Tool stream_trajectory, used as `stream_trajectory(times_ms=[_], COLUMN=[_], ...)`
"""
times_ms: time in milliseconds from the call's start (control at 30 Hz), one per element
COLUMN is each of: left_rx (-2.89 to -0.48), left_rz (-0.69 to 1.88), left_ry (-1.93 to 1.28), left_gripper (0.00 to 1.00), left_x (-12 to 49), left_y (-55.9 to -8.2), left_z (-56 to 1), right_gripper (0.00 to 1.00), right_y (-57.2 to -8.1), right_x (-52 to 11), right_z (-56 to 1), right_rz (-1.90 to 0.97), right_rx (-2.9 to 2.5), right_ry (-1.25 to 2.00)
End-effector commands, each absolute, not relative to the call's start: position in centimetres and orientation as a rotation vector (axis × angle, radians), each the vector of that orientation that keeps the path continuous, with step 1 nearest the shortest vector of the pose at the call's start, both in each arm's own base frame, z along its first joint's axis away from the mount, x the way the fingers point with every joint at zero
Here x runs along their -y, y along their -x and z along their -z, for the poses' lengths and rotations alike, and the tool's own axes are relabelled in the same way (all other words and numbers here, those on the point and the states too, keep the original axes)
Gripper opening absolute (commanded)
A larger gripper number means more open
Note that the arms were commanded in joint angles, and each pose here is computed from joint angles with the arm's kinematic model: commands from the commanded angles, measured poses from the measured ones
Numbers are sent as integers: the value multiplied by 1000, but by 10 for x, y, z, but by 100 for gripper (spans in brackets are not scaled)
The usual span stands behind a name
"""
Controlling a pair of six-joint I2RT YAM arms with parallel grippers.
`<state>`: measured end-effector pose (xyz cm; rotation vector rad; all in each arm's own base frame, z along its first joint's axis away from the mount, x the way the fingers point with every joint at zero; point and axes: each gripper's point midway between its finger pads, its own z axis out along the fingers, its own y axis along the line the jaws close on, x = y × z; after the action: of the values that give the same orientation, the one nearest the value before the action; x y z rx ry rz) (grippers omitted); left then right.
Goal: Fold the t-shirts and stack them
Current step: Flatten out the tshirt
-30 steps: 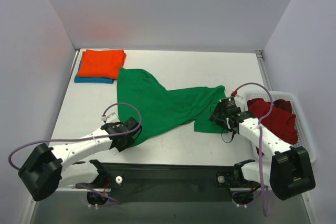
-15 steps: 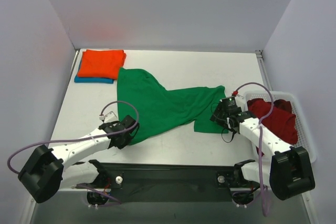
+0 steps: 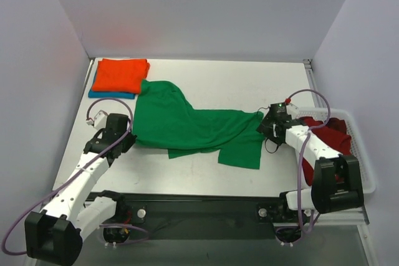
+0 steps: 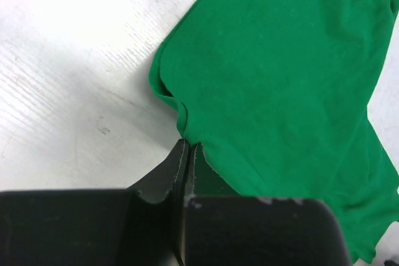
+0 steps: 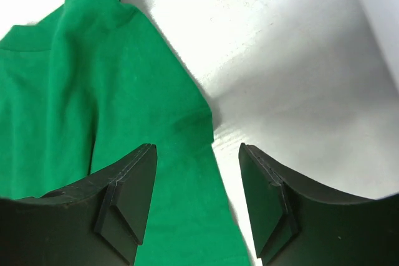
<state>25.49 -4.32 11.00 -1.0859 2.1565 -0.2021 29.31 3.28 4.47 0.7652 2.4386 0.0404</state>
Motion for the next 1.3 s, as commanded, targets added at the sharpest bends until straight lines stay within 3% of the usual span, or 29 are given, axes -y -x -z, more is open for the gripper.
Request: stream_trajectory(times_ms=[0, 233, 333, 533, 633, 900, 1133, 1267], left_rx=[-2161, -2170, -2165, -2146, -2116, -1937, -1653, -1555], left_rz=[277, 317, 321, 343, 352, 420, 513, 563], left_ry=[999, 975, 963, 931, 918, 869, 791, 755], left_gripper=[0, 0, 0, 0, 0, 0, 0, 0], left_x=[53, 58, 58, 59, 57, 49, 39, 41], left_y=[-270, -269, -270, -276, -281, -300, -310, -312], left_z=[-126, -125, -128, -141, -157, -247, -391, -443], right_gripper=[55, 49, 42, 1, 0, 0, 0, 0], right_y=[-304, -311, -315, -325, -326, -318, -304, -290], right_x=[-31, -31, -31, -32, -36, -44, -46, -43], right_z=[-42, -21, -18, -20, -41, -181, -329, -392], right_rz=[-18, -4, -11, -30, -71, -275, -431, -466], right_rx=[-2430, -2437, -2421, -2382, -2360, -2128, -1845, -1730], right_ry=[-771, -806, -812, -818, -815, -729, -640, -606])
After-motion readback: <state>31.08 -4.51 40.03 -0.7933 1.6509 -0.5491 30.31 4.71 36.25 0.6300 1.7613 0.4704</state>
